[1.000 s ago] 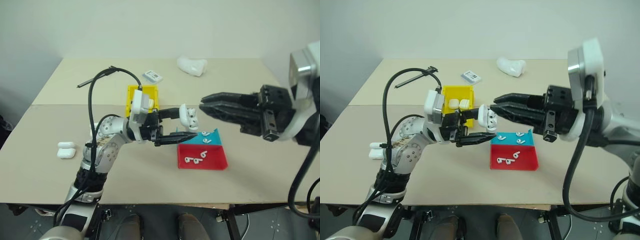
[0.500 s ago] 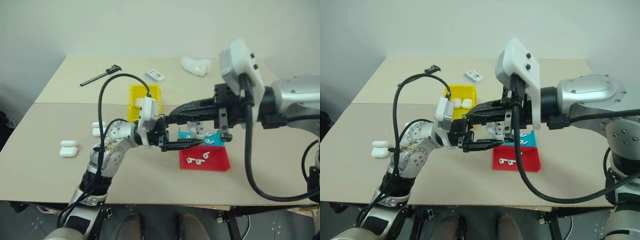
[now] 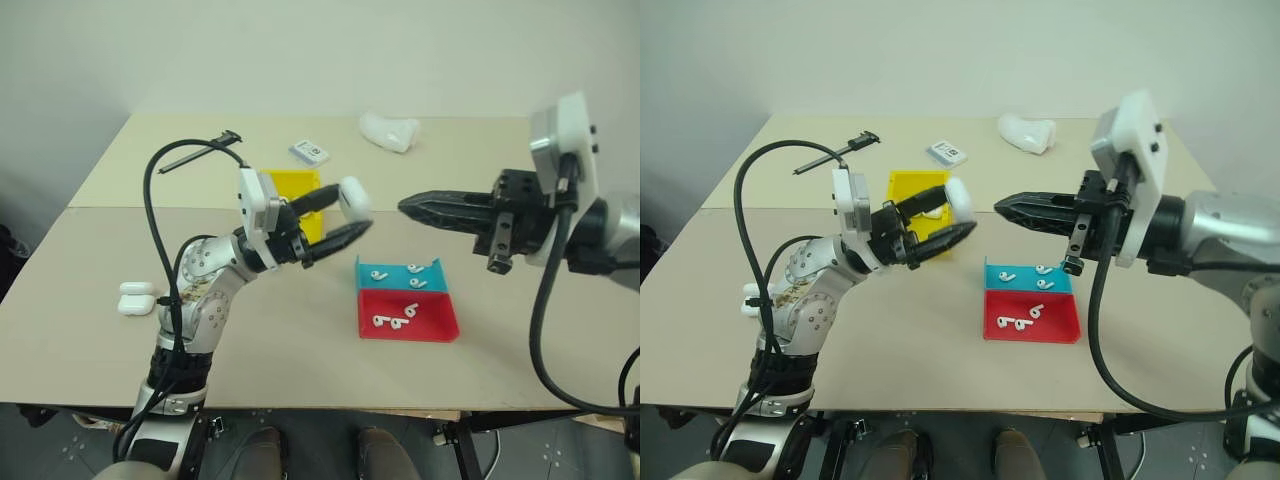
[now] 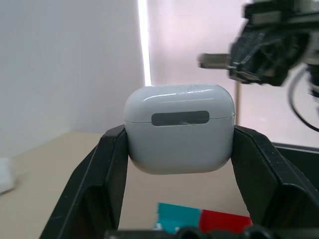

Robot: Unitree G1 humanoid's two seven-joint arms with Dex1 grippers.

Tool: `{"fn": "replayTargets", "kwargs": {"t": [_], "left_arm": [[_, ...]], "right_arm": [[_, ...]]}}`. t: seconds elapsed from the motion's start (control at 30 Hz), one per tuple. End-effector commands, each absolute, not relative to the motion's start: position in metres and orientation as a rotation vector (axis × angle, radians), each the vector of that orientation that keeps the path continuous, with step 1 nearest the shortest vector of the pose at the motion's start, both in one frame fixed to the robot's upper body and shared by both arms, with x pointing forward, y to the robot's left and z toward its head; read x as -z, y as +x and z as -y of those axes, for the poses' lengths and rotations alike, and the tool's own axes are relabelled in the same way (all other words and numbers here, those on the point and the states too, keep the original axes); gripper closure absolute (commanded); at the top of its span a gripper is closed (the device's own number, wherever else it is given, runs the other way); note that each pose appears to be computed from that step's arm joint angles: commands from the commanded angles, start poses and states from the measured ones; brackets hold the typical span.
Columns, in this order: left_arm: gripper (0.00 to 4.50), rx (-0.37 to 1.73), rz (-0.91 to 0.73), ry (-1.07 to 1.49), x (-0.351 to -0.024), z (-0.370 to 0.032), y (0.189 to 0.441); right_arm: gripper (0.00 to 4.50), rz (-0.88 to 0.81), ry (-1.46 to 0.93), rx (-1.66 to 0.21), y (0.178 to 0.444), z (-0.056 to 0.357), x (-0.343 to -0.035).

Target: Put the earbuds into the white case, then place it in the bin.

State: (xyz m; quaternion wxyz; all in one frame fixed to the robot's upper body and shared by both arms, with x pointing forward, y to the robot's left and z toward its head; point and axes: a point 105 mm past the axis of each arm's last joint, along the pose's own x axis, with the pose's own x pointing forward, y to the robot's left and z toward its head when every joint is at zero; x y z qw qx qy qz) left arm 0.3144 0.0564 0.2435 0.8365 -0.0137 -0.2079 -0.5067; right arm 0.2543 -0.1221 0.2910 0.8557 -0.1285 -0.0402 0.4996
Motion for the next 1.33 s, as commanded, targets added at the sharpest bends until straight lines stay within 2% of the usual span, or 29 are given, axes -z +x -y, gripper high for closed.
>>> {"fn": "replayTargets", "kwargs": {"t": [0.03, 0.1, 0.23, 0.47, 0.63, 0.73, 0.9, 1.17, 1.33], "left_arm": [[1.72, 0.679, 0.468, -0.005, -0.255, -0.082, 0.348], [1.72, 0.515, 0.449, 0.046, -0.25, -0.092, 0.367], [1.72, 0.36, 0.387, 0.093, -0.24, -0.096, 0.395], [1.72, 0.237, 0.259, 0.182, -0.213, -0.09, 0.429], [0.06, 0.274, 0.214, 0.222, -0.196, -0.086, 0.431], [0.02, 0.306, 0.222, 0.208, -0.197, -0.092, 0.426], [0.02, 0.473, 0.207, 0.196, -0.203, -0.112, 0.399], [0.02, 0.904, 0.147, 0.256, -0.225, -0.145, 0.287], [0.02, 1.072, 0.023, 0.305, -0.227, -0.157, 0.242]], "right_arm": [[4.46, 0.19, -0.368, -0.898, 0.259, 0.124, -0.288], [4.46, 0.186, -0.372, -0.853, 0.264, 0.119, -0.279], [4.46, 0.196, -0.408, -0.81, 0.271, 0.108, -0.272], [4.46, 0.212, -0.407, -0.81, 0.269, 0.103, -0.272], [4.5, 0.212, -0.407, -0.808, 0.27, 0.103, -0.271], [4.5, 0.207, -0.403, -0.811, 0.27, 0.102, -0.269], [4.5, 0.188, -0.377, -0.8, 0.274, 0.105, -0.257], [4.5, 0.118, -0.345, -0.732, 0.29, 0.13, -0.216], [4.5, 0.062, -0.407, -0.795, 0.282, 0.146, -0.203]]}}
